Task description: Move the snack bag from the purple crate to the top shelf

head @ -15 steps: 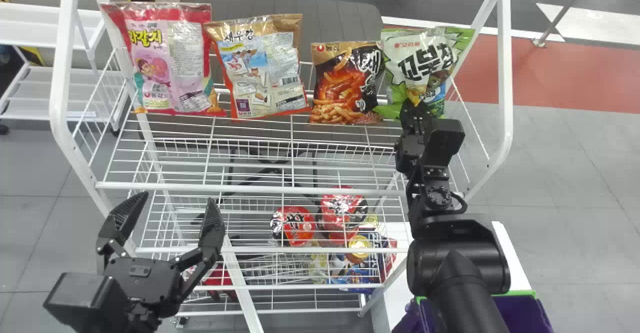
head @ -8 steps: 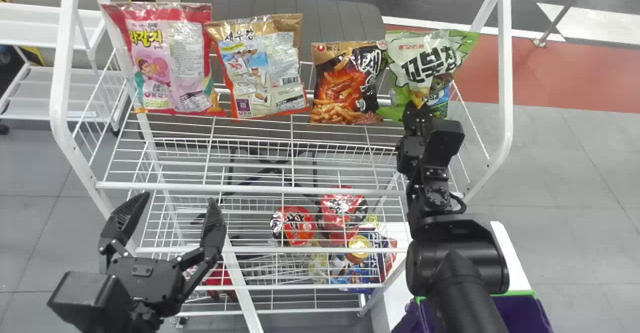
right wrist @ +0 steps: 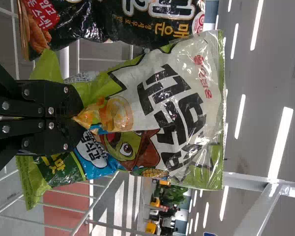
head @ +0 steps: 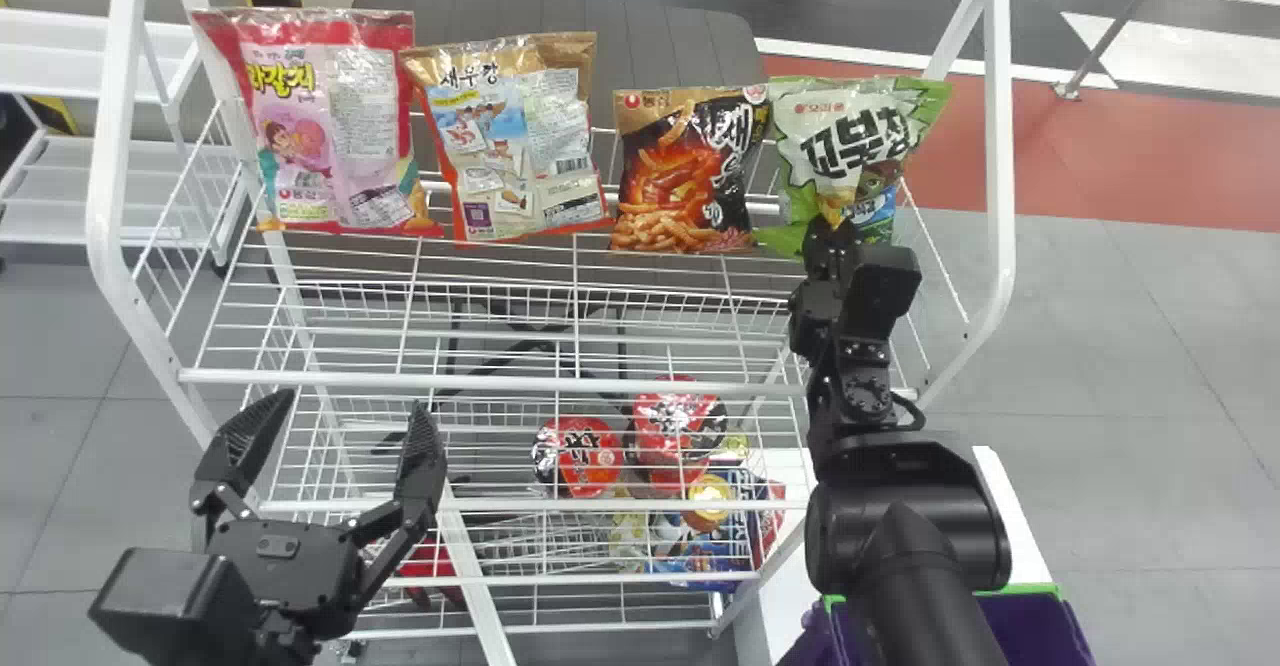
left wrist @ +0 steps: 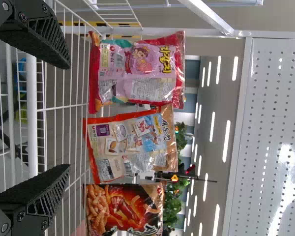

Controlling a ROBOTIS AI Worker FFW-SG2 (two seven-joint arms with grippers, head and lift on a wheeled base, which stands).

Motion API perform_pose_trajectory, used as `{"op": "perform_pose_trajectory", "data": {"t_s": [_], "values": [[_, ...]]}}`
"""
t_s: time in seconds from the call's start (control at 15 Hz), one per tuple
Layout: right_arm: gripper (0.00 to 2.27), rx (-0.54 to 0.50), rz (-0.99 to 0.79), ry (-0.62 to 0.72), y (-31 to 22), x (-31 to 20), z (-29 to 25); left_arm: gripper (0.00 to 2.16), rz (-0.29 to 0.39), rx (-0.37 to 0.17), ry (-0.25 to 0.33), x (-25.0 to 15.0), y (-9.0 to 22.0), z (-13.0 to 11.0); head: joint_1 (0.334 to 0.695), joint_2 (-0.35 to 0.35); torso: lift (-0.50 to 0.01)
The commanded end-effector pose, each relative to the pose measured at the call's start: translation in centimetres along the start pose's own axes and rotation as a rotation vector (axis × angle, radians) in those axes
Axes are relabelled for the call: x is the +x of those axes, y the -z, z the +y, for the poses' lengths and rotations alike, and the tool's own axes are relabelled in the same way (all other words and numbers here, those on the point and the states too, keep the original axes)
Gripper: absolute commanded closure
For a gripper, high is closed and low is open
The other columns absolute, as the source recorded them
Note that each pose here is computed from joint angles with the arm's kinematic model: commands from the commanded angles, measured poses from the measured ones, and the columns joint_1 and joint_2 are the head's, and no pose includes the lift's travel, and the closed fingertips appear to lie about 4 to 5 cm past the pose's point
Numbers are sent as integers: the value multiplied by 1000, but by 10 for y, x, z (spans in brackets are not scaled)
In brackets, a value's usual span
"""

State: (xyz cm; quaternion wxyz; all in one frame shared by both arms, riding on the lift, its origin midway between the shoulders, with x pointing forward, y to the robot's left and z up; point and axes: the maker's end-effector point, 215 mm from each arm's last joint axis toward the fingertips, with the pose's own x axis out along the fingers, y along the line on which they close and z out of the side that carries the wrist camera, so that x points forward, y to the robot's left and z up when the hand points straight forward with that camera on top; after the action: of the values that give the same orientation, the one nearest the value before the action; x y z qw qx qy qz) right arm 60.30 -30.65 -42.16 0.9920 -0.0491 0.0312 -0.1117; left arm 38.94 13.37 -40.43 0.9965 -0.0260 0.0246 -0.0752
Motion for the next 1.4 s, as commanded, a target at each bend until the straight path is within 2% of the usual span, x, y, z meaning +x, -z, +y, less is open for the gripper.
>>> {"op": "perform_pose_trajectory", "data": {"t_s": [0.0, 0.13, 0.27, 0.4, 1.07, 1.33], "values": [[1278, 4, 12, 0, 5, 2, 1, 103, 1, 2, 1, 2, 1, 0, 695, -191, 0], [1274, 6, 15, 2, 7, 2, 0, 103, 3, 2, 1, 3, 3, 0, 695, -191, 0], [863, 5, 16, 6, 7, 1, -2, 103, 2, 2, 4, 3, 2, -1, 695, -192, 0], [353, 3, 18, 5, 9, 0, -2, 103, 3, -1, 3, 3, 3, -2, 695, -195, 0], [299, -19, 35, -5, 16, -6, 2, 103, 3, 0, 1, 2, 3, -2, 695, -195, 0], [299, -24, 4, -10, 1, -10, 5, 103, 5, -1, 0, 2, 3, -3, 695, -193, 0]]}}
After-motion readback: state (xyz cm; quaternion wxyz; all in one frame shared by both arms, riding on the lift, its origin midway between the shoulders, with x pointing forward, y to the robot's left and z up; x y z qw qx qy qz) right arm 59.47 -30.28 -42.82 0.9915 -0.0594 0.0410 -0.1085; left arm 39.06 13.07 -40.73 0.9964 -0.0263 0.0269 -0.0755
